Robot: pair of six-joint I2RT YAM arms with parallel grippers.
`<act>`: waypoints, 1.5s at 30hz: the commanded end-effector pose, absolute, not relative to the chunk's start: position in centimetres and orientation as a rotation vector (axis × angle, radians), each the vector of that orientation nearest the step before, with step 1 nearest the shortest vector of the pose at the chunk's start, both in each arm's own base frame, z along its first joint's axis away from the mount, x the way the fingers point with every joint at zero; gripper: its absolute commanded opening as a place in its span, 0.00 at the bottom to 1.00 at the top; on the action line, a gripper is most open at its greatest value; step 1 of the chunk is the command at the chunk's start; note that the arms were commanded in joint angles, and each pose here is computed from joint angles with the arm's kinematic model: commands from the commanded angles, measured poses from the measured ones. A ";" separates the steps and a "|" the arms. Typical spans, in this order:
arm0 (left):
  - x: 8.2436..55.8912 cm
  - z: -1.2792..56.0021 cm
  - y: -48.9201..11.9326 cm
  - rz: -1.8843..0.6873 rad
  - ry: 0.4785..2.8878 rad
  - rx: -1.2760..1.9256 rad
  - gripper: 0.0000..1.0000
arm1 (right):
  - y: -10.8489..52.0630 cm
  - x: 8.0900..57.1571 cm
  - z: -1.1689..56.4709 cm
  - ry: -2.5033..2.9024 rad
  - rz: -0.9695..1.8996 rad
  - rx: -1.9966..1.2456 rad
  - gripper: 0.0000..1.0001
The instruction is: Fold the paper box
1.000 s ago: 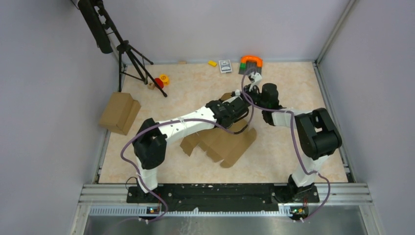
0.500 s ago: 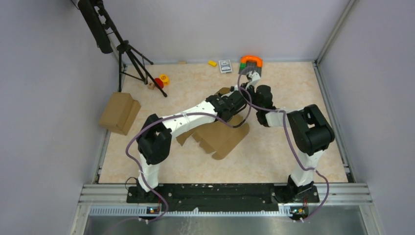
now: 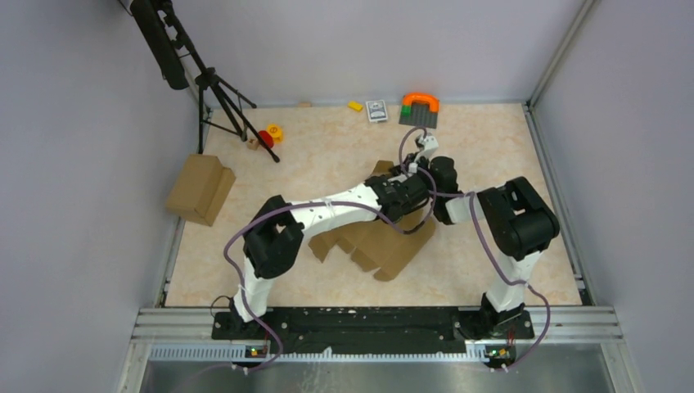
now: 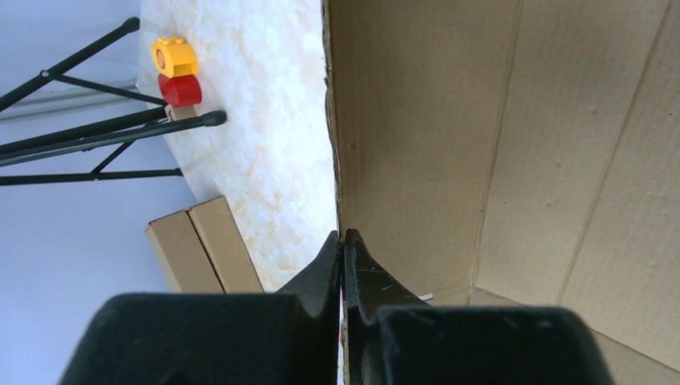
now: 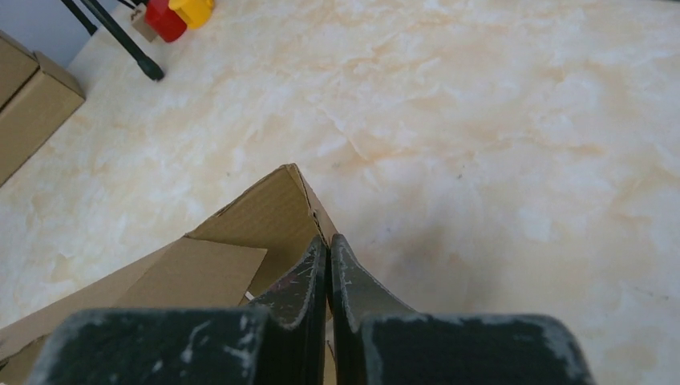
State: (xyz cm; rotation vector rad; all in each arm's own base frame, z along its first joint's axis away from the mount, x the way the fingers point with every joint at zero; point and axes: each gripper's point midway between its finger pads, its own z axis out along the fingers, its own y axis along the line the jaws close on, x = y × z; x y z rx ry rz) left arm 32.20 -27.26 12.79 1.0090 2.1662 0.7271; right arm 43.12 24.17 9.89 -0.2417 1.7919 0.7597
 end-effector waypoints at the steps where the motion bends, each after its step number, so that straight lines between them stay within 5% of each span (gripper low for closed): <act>1: 30.6 12.3 -29.3 0.683 2.172 0.998 0.00 | 24.4 42.9 12.0 1.692 0.758 -0.234 0.00; 14: 30.7 12.9 -28.2 0.616 2.237 0.927 0.00 | 19.9 41.5 10.2 1.998 0.668 -0.044 0.53; 22: 31.0 13.2 -26.6 0.664 2.254 0.907 0.00 | 15.4 36.8 9.6 2.164 0.693 0.172 0.72; 25: 31.2 13.3 -25.6 0.652 2.287 0.877 0.00 | 15.1 34.2 9.4 2.245 0.705 0.205 0.72; 28: 31.5 13.6 -24.8 0.637 2.297 0.851 0.00 | 15.9 30.3 8.7 2.321 0.823 0.255 0.60; 34: 32.2 14.0 -23.3 0.630 2.331 0.798 0.00 | 18.2 23.9 7.8 2.381 0.888 0.245 0.59; 41: 32.0 14.4 -23.5 0.617 2.353 0.787 0.00 | 20.0 22.5 4.6 2.447 0.898 0.284 0.58; 45: 31.8 14.3 -23.8 0.590 2.377 0.778 0.00 | 21.4 22.7 3.5 2.474 0.893 0.259 0.45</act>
